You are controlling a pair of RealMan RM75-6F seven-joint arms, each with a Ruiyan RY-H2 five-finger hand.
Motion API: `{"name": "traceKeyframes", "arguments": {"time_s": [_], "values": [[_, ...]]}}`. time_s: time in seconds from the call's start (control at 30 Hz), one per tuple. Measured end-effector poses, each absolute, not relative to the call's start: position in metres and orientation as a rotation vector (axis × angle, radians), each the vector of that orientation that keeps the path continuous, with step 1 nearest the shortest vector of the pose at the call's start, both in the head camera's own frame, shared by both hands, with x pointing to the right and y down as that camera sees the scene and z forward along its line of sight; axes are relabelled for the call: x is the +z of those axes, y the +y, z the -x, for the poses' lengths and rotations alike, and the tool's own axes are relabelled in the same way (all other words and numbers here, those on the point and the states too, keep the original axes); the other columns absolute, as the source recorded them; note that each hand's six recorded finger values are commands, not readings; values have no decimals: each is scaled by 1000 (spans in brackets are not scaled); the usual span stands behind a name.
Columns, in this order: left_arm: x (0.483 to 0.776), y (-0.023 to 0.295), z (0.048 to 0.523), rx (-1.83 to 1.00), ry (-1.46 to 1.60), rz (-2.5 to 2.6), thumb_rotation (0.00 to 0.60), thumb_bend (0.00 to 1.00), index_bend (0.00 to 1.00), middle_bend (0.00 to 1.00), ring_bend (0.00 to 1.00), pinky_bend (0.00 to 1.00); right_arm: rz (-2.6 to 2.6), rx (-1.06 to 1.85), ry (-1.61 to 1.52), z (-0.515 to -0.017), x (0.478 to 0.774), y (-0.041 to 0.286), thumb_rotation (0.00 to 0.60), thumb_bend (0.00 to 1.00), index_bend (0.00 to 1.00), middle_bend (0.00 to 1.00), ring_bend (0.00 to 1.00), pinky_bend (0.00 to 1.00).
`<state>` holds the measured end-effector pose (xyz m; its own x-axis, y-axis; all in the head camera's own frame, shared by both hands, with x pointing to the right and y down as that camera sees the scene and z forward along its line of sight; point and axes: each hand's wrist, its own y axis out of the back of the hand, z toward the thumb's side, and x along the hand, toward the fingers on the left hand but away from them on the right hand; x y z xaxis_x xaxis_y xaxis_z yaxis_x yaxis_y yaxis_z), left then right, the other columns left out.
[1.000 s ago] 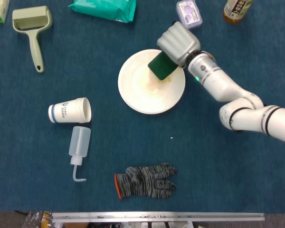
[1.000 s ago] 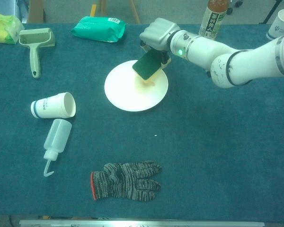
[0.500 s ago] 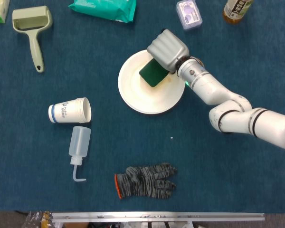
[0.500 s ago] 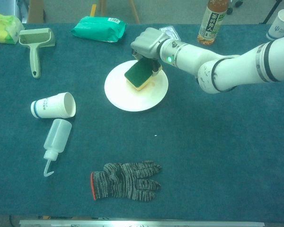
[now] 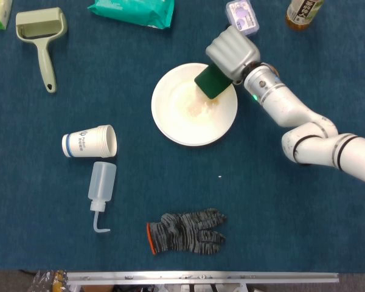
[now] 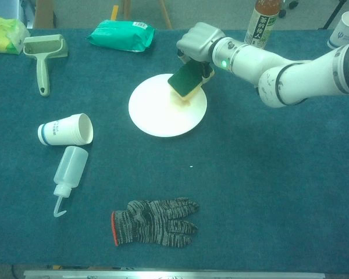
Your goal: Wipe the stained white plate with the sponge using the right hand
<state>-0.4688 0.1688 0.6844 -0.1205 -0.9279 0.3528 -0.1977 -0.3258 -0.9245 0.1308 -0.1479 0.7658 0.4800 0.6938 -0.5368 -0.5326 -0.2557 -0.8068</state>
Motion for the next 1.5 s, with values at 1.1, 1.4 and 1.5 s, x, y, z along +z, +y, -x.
{"name": "traceKeyframes", "arguments": {"time_s": [1.1, 1.4, 1.5], "values": [[687, 173, 472, -1507, 1290, 1533, 600, 464, 229, 40, 76, 161, 1403, 1192, -139, -133, 779, -149, 600, 21, 521, 604, 456, 344], [688, 170, 466, -1501, 1275, 1540, 600, 464, 229, 40, 76, 162, 1412, 1175, -194, -143, 758, -149, 600, 21, 521, 604, 456, 344], [688, 169, 465, -1500, 1272, 1542, 600, 464, 230, 40, 76, 161, 1422, 1164, -212, -145, 751, -147, 600, 21, 521, 604, 456, 344]]}}
